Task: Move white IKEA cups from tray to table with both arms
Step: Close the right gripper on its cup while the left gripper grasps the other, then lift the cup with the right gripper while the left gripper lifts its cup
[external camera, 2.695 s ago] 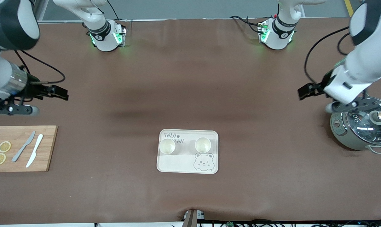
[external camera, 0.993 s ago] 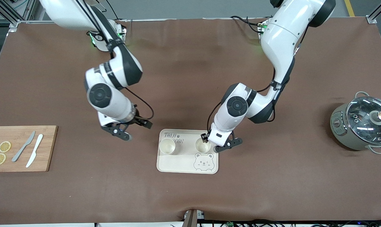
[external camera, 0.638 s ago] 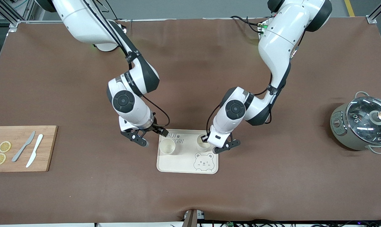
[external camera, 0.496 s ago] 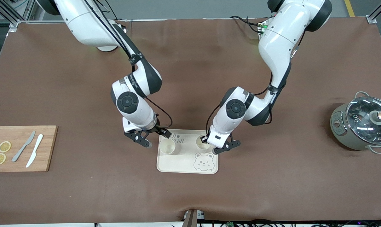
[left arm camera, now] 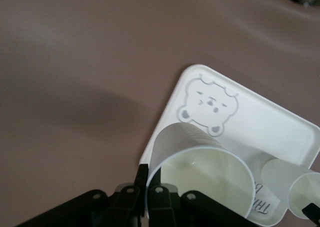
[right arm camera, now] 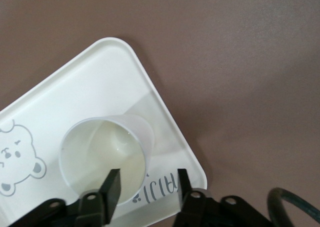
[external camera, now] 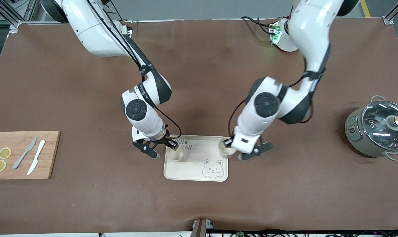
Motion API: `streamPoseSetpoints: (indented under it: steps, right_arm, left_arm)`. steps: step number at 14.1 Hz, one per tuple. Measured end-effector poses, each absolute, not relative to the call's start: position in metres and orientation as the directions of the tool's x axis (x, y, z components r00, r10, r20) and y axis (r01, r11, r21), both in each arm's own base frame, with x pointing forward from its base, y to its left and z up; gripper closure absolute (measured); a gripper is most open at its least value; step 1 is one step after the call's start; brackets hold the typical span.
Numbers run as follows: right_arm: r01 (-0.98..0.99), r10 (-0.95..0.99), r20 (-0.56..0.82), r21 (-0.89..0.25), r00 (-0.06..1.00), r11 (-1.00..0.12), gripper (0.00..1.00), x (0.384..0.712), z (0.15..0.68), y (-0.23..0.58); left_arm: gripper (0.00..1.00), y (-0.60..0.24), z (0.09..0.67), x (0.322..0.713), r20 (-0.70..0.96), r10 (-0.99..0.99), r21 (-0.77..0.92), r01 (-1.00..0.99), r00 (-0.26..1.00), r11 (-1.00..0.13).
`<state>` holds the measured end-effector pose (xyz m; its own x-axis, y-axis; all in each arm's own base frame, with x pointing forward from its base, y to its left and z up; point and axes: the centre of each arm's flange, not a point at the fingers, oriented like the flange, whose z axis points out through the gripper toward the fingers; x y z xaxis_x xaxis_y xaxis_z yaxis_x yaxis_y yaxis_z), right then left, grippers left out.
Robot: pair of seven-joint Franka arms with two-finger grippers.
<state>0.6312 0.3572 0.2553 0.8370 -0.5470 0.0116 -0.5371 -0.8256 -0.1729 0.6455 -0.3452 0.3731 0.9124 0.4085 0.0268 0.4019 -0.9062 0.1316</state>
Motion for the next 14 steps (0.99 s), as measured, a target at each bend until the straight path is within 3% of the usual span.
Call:
streamPoseSetpoints:
  steps: [1,2,3,6,9,14]
  right_arm:
    - [-0.539,-0.549,0.011,-0.17,0.836,-0.825,0.59,0.632,0.253,0.356]
    - [-0.54,-0.549,0.012,-0.168,0.836,-0.825,0.59,0.632,0.251,0.356]
    - [-0.54,-0.55,0.012,-0.167,0.835,-0.825,0.66,0.632,0.251,0.355]
    - [-0.537,-0.547,0.017,-0.168,0.837,-0.827,0.98,0.633,0.253,0.356]
    - [-0.538,-0.544,0.001,-0.14,0.839,-0.831,0.98,0.636,0.268,0.357]
    - [-0.436,-0.434,-0.078,-0.003,0.897,-0.9,0.98,0.646,0.352,0.311]
  left_arm:
    - [0.96,-0.328,0.385,0.644,0.026,0.416,0.117,0.41,0.909,-0.905]
    - [0.96,-0.311,0.391,0.641,0.025,0.407,0.102,0.402,0.913,-0.91]
    - [0.96,-0.294,0.392,0.636,0.023,0.384,0.085,0.381,0.923,-0.921]
    - [0.96,-0.23,0.388,0.619,0.003,0.267,0.03,0.266,0.964,-0.963]
    - [0.96,-0.153,0.378,0.605,-0.037,0.142,-0.005,0.142,0.989,-0.99]
    - [0.96,-0.081,0.308,0.571,-0.063,0.021,-0.002,0.021,0.998,-1.0]
